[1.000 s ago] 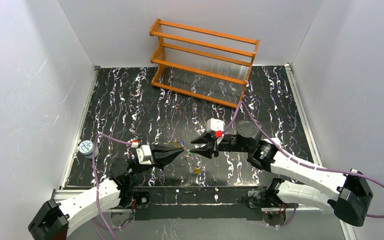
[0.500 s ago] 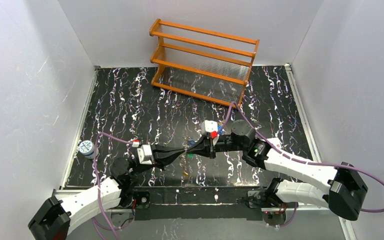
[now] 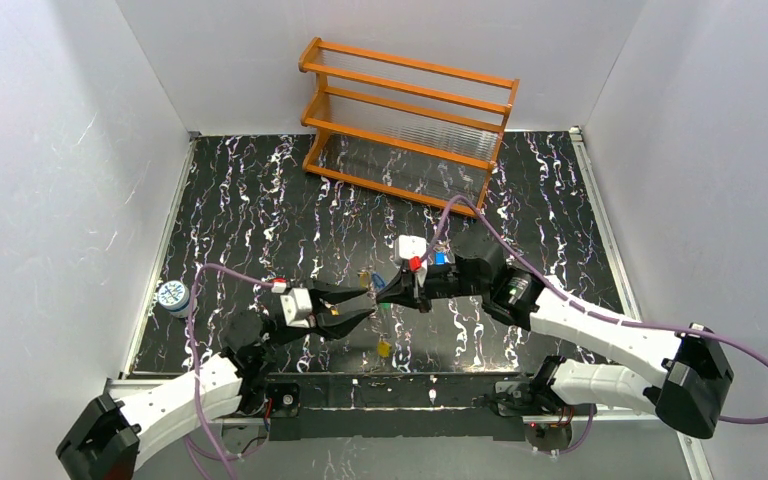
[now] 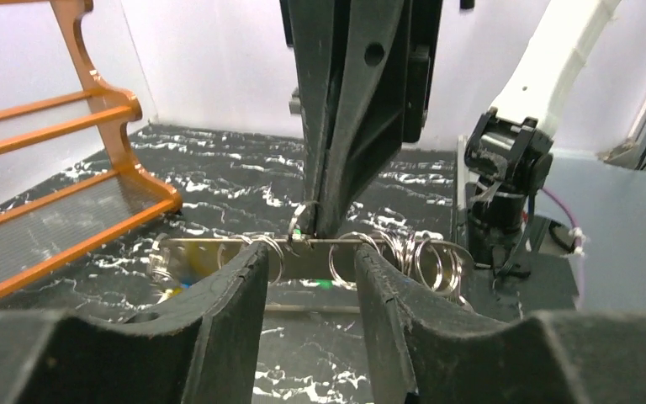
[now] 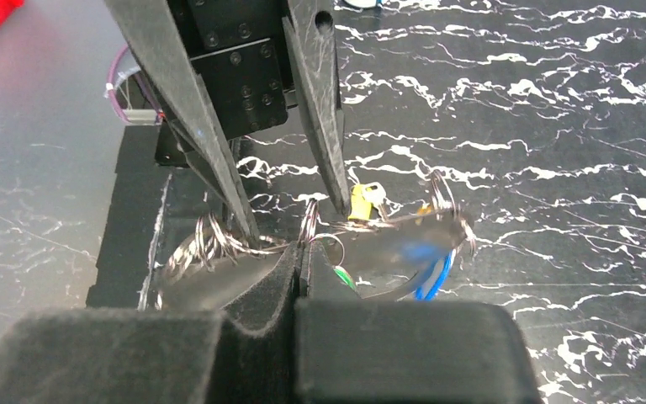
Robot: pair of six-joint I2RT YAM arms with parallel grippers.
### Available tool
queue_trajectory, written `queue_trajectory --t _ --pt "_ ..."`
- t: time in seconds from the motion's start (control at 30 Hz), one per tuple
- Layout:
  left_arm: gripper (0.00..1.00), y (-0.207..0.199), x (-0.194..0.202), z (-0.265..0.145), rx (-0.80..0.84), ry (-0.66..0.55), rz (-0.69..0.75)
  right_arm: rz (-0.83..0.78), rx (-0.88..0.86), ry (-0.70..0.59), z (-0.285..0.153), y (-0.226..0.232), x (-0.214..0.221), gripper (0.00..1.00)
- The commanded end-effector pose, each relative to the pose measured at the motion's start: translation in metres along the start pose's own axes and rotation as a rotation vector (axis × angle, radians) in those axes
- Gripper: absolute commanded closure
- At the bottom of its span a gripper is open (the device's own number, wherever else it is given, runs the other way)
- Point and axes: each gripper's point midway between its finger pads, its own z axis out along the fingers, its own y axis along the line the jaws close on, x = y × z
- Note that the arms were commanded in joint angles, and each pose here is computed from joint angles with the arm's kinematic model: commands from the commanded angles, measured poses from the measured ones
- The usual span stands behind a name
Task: Put the keys on the keyring
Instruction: Adjust the keyring.
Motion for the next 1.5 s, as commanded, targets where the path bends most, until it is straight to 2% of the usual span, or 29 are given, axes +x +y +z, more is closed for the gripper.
queue_trajectory --t 0.0,0.23,0.4,0.57,0.67,0.87,1.2,1.3,1.4,1.47 --pt "0.59 0.011 0.014 0.004 -0.017 0.150 0.074 -0.038 0.029 0.098 -0.004 -0.011 -0.007 0.99" --pt "0.63 0.026 0.042 -0.008 0.013 0.519 0.198 0.002 0.002 0.280 -0.009 -0.011 0.020 0.99" --pt "0.64 0.025 0.045 -0.011 0.066 0.621 0.213 0.002 -0.016 0.335 -0.008 -0.013 0.025 0.99" --pt "0.67 0.016 0.045 -0.004 0.133 0.609 0.205 -0.010 -0.042 0.308 -0.004 -0.010 0.020 0.99" --pt "0.68 0.008 0.041 0.004 0.177 0.559 0.188 0.000 -0.055 0.302 -0.002 -0.009 0.020 0.99" --pt "0.72 0.008 0.034 0.016 0.165 0.466 0.176 0.007 -0.068 0.304 0.000 -0.007 0.021 0.99" --pt "0.74 0.005 0.047 0.017 0.202 0.494 0.150 0.000 -0.066 0.292 0.000 -0.008 0.018 0.99" --pt "0.84 0.005 0.052 0.014 0.208 0.519 0.148 -0.001 -0.066 0.290 -0.001 -0.007 0.017 0.99" --pt "0.87 0.005 0.054 0.013 0.209 0.532 0.151 -0.005 -0.061 0.290 -0.001 -0.008 0.017 0.99" --pt "0.94 0.006 0.056 0.012 0.213 0.545 0.153 -0.006 -0.059 0.290 -0.001 -0.008 0.017 0.99"
